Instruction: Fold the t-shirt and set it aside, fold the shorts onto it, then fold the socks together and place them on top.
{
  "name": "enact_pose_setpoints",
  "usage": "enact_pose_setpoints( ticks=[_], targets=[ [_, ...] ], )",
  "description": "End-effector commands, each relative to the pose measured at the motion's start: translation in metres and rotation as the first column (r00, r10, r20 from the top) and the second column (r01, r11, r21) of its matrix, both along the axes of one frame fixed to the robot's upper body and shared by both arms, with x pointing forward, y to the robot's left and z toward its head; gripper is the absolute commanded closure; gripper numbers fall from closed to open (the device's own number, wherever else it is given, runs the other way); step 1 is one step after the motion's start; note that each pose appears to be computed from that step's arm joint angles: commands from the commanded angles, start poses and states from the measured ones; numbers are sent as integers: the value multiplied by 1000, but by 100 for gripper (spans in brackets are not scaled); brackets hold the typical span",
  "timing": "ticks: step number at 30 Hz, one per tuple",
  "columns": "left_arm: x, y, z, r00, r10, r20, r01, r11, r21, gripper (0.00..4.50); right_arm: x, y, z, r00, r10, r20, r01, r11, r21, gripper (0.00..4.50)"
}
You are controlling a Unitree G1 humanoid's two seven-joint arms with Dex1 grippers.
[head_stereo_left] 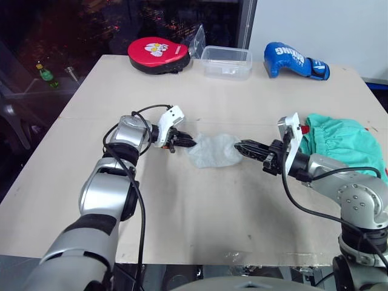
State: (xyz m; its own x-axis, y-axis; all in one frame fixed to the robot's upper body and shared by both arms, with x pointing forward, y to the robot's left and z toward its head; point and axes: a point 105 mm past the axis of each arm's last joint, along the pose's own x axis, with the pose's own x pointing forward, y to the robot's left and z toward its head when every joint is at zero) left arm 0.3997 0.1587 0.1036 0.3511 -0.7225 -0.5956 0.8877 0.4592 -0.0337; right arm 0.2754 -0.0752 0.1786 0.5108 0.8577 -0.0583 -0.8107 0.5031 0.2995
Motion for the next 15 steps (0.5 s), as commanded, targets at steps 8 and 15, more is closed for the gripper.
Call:
enact_pose_setpoints(
  ticks=[8,15],
  targets=[
    [-31,1,-32,983,-79,-166,81,997,3,448,-12,1,28,997,39,63,-45,993,106,450],
    [-40,-7,-45,985,-88,-148,91,996,15,448,-25,8,47,987,126,98,-142,973,181,450]
  ],
)
